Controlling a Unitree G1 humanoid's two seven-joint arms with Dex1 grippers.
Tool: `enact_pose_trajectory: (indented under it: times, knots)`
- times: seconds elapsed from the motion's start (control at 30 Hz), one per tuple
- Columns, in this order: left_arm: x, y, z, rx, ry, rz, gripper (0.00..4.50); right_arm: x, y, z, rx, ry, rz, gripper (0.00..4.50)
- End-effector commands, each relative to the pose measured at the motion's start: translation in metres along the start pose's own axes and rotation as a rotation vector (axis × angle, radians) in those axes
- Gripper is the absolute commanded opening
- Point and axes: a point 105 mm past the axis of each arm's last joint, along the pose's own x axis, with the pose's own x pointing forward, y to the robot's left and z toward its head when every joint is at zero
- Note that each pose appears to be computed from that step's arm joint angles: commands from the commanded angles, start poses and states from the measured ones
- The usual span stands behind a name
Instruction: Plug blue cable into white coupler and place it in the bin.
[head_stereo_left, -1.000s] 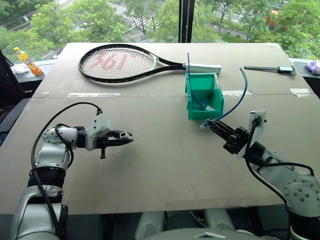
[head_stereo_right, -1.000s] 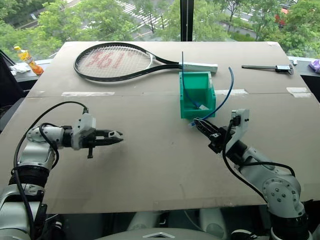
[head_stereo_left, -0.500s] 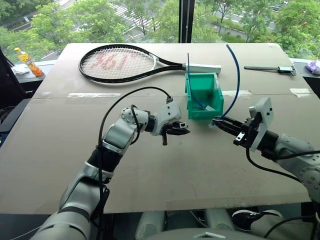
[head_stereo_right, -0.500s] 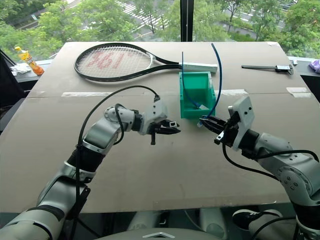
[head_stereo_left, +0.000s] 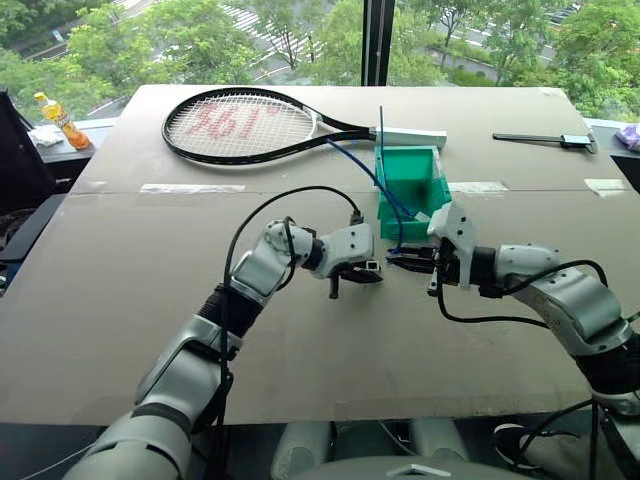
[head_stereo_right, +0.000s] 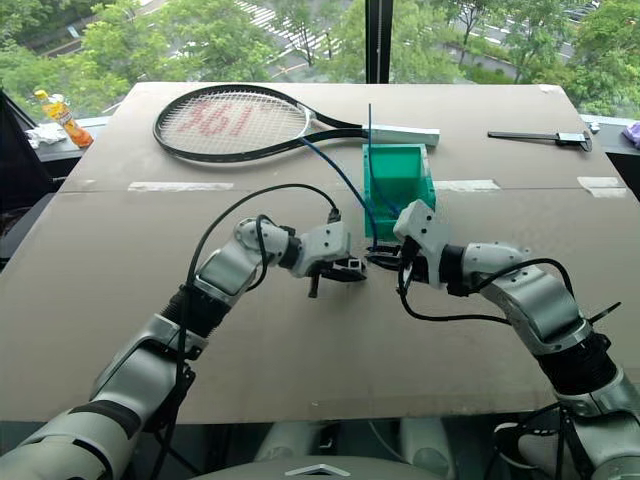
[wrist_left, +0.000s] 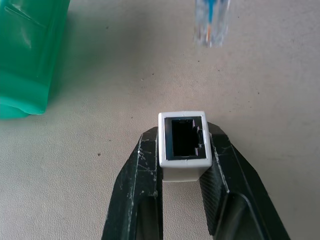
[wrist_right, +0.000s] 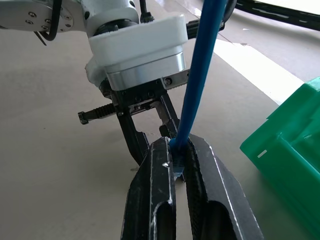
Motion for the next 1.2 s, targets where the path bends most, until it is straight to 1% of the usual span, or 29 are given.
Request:
enact_pose_trajectory:
  times: [0.03, 0.37, 0.5, 0.6, 0.93, 1.07, 1.2]
  knots:
    - [0.002, -0.004, 0.002, 0.033, -0.007, -0.021, 0.4, 0.007, -0.002, 0.012, -0.067, -0.032, 0.041, 0.0]
    - [0.002, -0.005, 0.001, 0.038, -0.003, -0.024, 0.4, 0.019, -0.002, 0.018, -0.091, -0.041, 0.116, 0.0]
    - [0.002, -0.004, 0.002, 0.042, -0.002, -0.027, 0.4, 0.022, -0.001, 0.012, -0.086, -0.017, 0.139, 0.0]
    - [0.003, -0.004, 0.003, 0.045, -0.005, -0.03, 0.4, 0.024, -0.001, 0.0, -0.089, 0.029, 0.15, 0.0]
    - [0.004, -0.004, 0.004, 0.052, -0.005, -0.032, 0.4, 0.018, -0.009, -0.024, -0.132, 0.145, 0.149, 0.0]
    - [0.005, -0.003, 0.003, 0.054, -0.003, -0.028, 0.4, 0.016, -0.013, -0.02, -0.137, 0.152, 0.152, 0.0]
    - [0.005, -0.003, 0.004, 0.056, -0.004, -0.027, 0.4, 0.018, -0.012, -0.019, -0.148, 0.169, 0.178, 0.0]
